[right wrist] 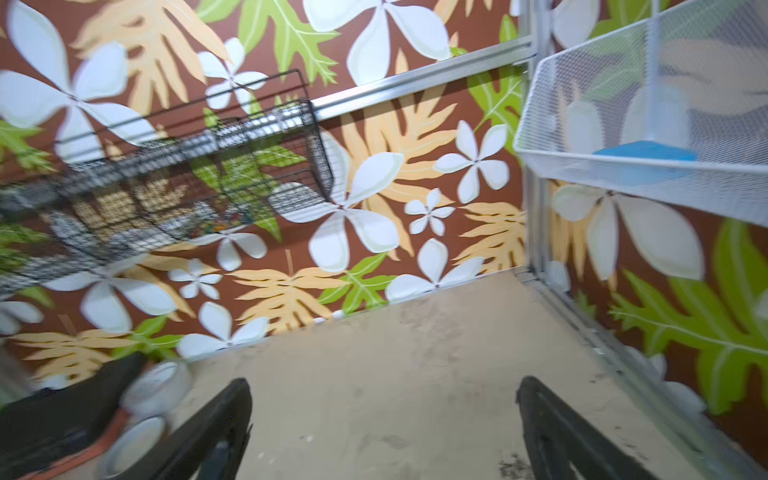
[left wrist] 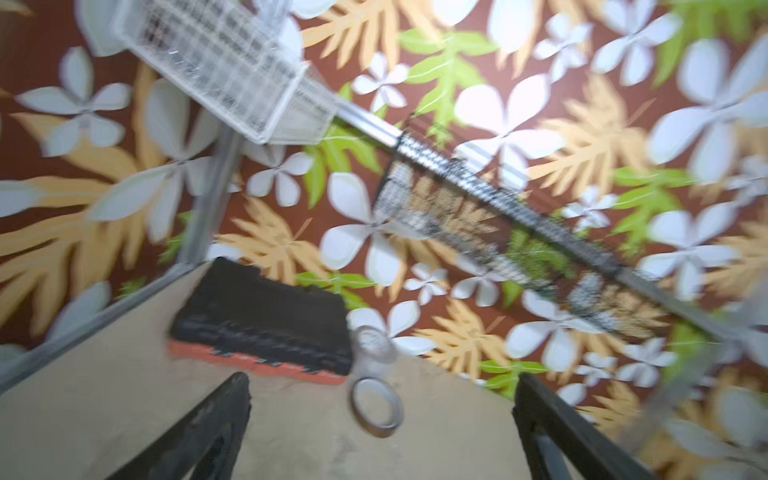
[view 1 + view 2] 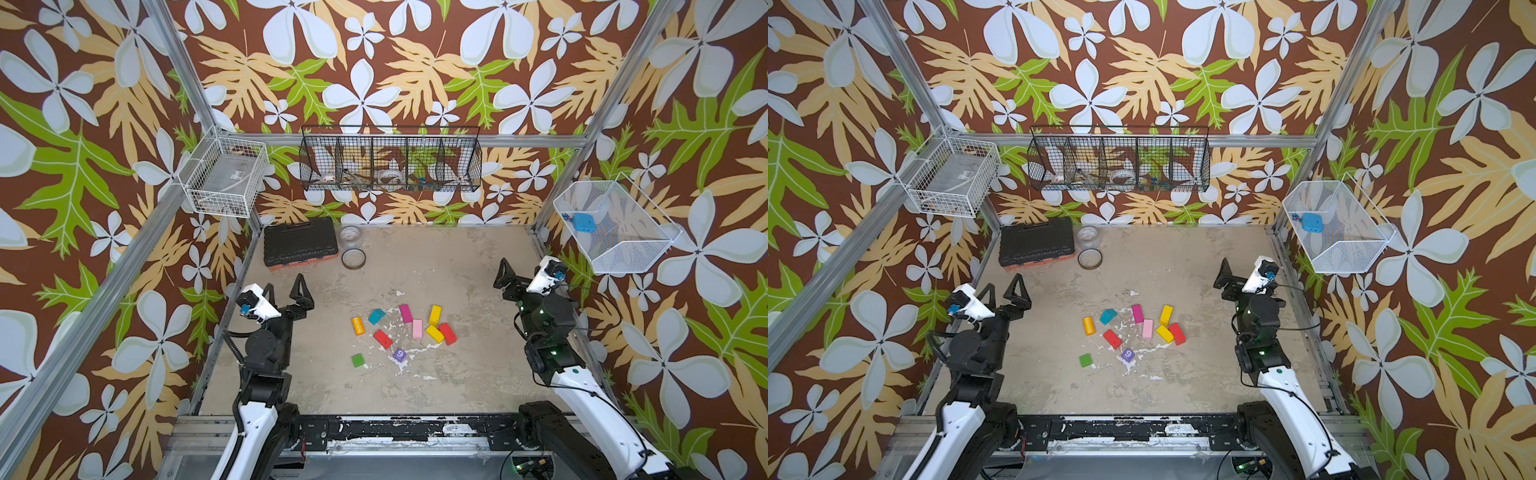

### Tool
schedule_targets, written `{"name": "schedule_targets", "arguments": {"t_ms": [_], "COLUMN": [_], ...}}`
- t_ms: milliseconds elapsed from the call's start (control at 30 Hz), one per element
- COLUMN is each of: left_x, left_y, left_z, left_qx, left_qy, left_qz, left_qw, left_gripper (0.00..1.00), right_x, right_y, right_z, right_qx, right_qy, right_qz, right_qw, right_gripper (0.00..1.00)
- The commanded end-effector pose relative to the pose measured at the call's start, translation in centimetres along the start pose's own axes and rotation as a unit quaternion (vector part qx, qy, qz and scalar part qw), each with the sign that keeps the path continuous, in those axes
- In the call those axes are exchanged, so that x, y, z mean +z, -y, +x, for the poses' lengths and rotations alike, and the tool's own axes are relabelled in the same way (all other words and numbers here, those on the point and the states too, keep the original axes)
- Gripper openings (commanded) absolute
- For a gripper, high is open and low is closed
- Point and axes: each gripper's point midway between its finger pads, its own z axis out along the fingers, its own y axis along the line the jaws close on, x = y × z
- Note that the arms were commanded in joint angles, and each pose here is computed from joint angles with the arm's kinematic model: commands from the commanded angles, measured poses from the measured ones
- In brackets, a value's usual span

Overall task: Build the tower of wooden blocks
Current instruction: 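Raise both grippers from rest and swing them toward the blocks, then lower the right gripper over the yellow rectangular block and close on it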

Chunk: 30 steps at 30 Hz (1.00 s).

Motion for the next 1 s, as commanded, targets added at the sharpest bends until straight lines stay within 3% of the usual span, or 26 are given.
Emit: {"name": "schedule_targets", "arguments": {"t_ms": [0,67,100,200,267,400,467,533,567,733,967], "left_x": [-1.2,-1.3,-1.2,-0.3,0.8,2.5,1.9,0.8,0.2,1.1,0.8], "left_y": [0.8,0.6,1.5,6.5,8.6,4.2,2.3,2.3,1.6,0.7,0.7], "left_z": [4.2,4.4,4.3,2.9,0.9,0.4,2.7,5.6,7.2,9.3,9.9], "left_qx": [-0.108,-0.146,-0.160,-0.191,-0.165,-0.109,-0.151,-0.187,-0.204,-0.171,-0.177], "left_qy": [-0.133,-0.159,-0.181,-0.245,-0.253,-0.222,-0.207,-0.186,-0.182,-0.219,-0.219], "left_qz": [0.006,-0.025,-0.017,0.064,0.092,-0.031,-0.017,0.047,0.050,0.029,0.039], "left_qw": [0.985,0.976,0.970,0.948,0.949,0.968,0.966,0.963,0.961,0.960,0.959], "left_gripper": [1.00,1.00,1.00,1.00,0.98,0.98,0.96,0.88,0.90,0.92,0.91], "right_x": [-0.5,-0.6,-0.7,-1.4,-1.7,-2.1,-2.0,-1.7,-1.4,-0.4,-0.7], "right_y": [-1.5,-0.4,-1.3,-1.9,-1.5,-1.2,-0.7,-0.2,-0.3,-1.4,-4.1], "right_z": [3.1,4.0,3.6,2.7,2.3,1.9,2.6,3.8,4.5,9.0,14.8], "right_qx": [0.060,0.080,0.075,0.085,0.097,0.102,0.119,0.141,0.150,0.168,0.104], "right_qy": [-0.089,-0.116,-0.111,-0.097,-0.093,-0.091,-0.101,-0.124,-0.138,-0.220,-0.303], "right_qz": [-0.040,-0.006,-0.038,-0.057,-0.041,-0.032,-0.015,0.004,0.004,-0.002,0.013], "right_qw": [0.993,0.990,0.990,0.990,0.990,0.990,0.988,0.982,0.979,0.961,0.947], "right_gripper": [1.00,1.00,1.00,1.00,1.00,1.00,1.00,1.00,1.00,1.00,0.94]}}
